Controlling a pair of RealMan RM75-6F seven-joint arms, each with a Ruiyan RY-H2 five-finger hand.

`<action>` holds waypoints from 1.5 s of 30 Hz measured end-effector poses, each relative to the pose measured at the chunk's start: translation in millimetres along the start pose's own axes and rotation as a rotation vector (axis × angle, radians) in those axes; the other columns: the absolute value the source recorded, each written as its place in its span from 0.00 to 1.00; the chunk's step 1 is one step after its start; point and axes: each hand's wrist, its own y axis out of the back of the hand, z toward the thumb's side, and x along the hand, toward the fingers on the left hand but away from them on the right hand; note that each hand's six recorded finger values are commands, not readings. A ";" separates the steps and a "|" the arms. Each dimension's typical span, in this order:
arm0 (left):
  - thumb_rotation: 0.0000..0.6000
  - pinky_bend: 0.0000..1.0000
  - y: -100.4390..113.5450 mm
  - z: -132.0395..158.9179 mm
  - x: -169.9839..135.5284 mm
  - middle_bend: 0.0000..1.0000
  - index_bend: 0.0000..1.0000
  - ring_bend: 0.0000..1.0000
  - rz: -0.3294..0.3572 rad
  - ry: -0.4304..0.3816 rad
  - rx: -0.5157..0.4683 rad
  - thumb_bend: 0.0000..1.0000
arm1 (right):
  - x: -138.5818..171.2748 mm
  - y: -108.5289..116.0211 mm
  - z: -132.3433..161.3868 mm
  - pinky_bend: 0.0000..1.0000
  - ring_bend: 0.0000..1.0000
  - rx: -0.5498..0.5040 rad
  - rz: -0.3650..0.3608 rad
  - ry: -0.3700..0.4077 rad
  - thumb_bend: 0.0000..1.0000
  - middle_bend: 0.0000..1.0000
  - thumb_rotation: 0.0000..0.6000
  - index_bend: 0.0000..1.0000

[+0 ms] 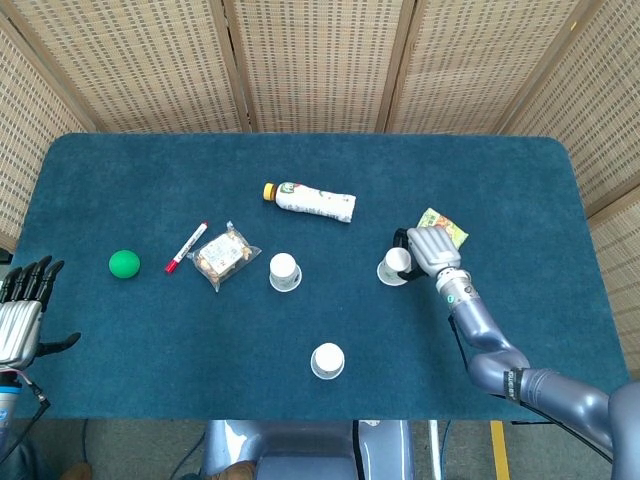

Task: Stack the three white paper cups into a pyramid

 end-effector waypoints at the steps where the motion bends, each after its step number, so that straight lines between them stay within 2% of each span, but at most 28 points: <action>1: 1.00 0.00 0.0 0.0 0.0 0.00 0.00 0.00 0.000 0.000 0.000 0.00 | 1.2 1.0 0.7 0.47 0.56 -0.001 -0.001 0.004 0.38 0.60 1.00 0.51; 7: 1.00 0.00 0.6 0.2 -0.5 0.00 0.00 0.00 -0.002 -0.003 -0.006 0.00 | 19.4 12.0 11.2 0.47 0.56 -0.008 -0.015 0.067 0.39 0.60 1.00 0.51; 15: 1.00 0.00 2.9 5.5 -6.2 0.00 0.00 0.00 0.005 -0.031 -0.008 0.00 | 87.9 25.6 20.0 0.47 0.56 0.006 -0.013 0.212 0.40 0.60 1.00 0.51; 21: 1.00 0.00 5.3 11.4 -13.4 0.00 0.00 0.00 0.014 -0.062 -0.013 0.00 | 138.8 10.9 12.2 0.47 0.56 0.022 0.029 0.280 0.41 0.60 1.00 0.52; 26: 1.00 0.00 7.2 15.4 -19.1 0.00 0.00 0.00 0.016 -0.085 -0.019 0.00 | 167.2 -15.0 16.8 0.47 0.56 0.044 0.075 0.348 0.41 0.60 1.00 0.52; 35: 1.00 0.00 7.3 12.9 -18.6 0.00 0.00 0.00 0.012 -0.078 -0.021 0.00 | 163.6 -42.7 34.6 0.47 0.56 0.041 0.099 0.406 0.40 0.60 1.00 0.52; 45: 1.00 0.00 7.1 11.3 -17.1 0.00 0.00 0.00 0.005 -0.072 -0.023 0.00 | 152.7 -53.1 48.4 0.47 0.56 0.043 0.093 0.431 0.41 0.60 1.00 0.52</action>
